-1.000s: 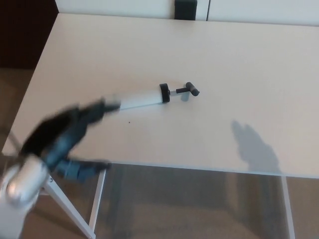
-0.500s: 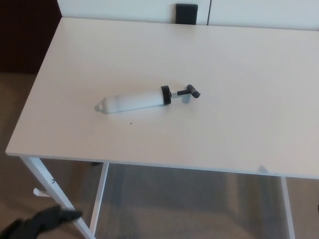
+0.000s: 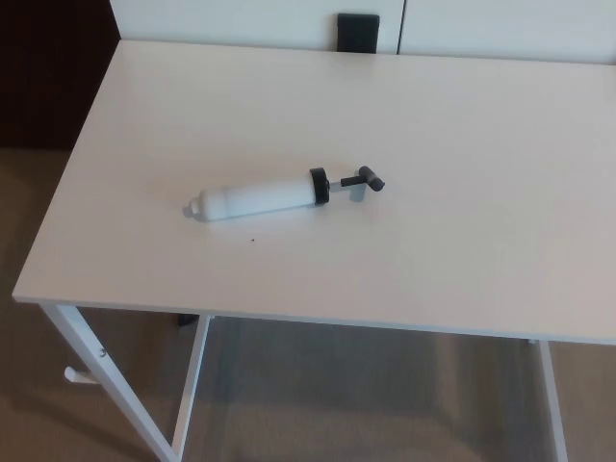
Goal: The robot walks towards a desk on which an air pump is kept in the middle. It lifts it up and holds it with its left hand and uses its right hand to compress it by pushing its handle inwards.
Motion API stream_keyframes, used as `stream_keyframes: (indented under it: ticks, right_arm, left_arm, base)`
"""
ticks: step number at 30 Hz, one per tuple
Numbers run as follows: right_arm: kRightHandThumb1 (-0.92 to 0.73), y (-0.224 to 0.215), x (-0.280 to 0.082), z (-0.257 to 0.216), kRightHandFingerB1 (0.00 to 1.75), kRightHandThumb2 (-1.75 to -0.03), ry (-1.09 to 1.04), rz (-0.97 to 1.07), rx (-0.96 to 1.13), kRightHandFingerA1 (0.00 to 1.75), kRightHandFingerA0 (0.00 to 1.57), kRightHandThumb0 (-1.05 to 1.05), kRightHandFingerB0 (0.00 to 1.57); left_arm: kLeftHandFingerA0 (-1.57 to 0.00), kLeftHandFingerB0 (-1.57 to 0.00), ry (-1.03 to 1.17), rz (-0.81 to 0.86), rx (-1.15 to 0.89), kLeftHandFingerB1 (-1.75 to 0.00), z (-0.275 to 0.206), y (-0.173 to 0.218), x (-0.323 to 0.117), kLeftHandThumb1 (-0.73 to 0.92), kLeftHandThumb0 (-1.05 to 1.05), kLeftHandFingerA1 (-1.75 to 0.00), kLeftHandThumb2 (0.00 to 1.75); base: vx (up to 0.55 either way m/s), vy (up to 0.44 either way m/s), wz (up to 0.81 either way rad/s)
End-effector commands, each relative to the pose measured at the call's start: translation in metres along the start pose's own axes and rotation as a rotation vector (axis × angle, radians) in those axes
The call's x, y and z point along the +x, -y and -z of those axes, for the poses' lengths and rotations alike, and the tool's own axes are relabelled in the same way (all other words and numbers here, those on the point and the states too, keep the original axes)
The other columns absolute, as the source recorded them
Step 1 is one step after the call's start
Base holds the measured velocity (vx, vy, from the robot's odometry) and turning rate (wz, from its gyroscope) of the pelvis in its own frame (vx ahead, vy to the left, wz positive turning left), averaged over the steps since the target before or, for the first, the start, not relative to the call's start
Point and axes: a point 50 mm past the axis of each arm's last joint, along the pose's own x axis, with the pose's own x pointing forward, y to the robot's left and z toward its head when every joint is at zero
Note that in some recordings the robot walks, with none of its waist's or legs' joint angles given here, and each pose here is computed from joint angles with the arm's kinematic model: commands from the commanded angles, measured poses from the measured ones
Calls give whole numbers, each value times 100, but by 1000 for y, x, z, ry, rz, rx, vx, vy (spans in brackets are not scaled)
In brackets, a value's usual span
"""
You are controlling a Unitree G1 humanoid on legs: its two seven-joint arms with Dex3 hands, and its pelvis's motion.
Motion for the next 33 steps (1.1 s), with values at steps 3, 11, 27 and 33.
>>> stream_keyframes:
  ticks: [3,11,27,33]
  right_arm:
    - [-60,4,-24,26,23,-77,-93,-345,-138,20,4,-5,7]
    - [-58,28,27,79,27,-75,-368,-227,-298,33,6,0,10]
    - [-67,76,84,107,29,-69,-576,-8,-287,32,8,1,10]
    - [-48,79,83,110,43,-98,-579,2,-280,45,2,0,1]
  left_arm:
    - [-46,-52,68,10,41,-39,17,-33,-29,72,-4,-40,68]
    - [-46,-47,-204,-281,237,-39,56,-35,39,54,3,-45,68]
    - [-45,-37,-451,-293,-110,-32,85,-51,77,67,-22,-38,60]
    - [-50,-38,-412,-288,-108,-33,82,-51,80,64,-27,-39,60]
  base:
    - [0,0,0]
    - [0,0,0]
    - [0,0,0]
    - [0,0,0]
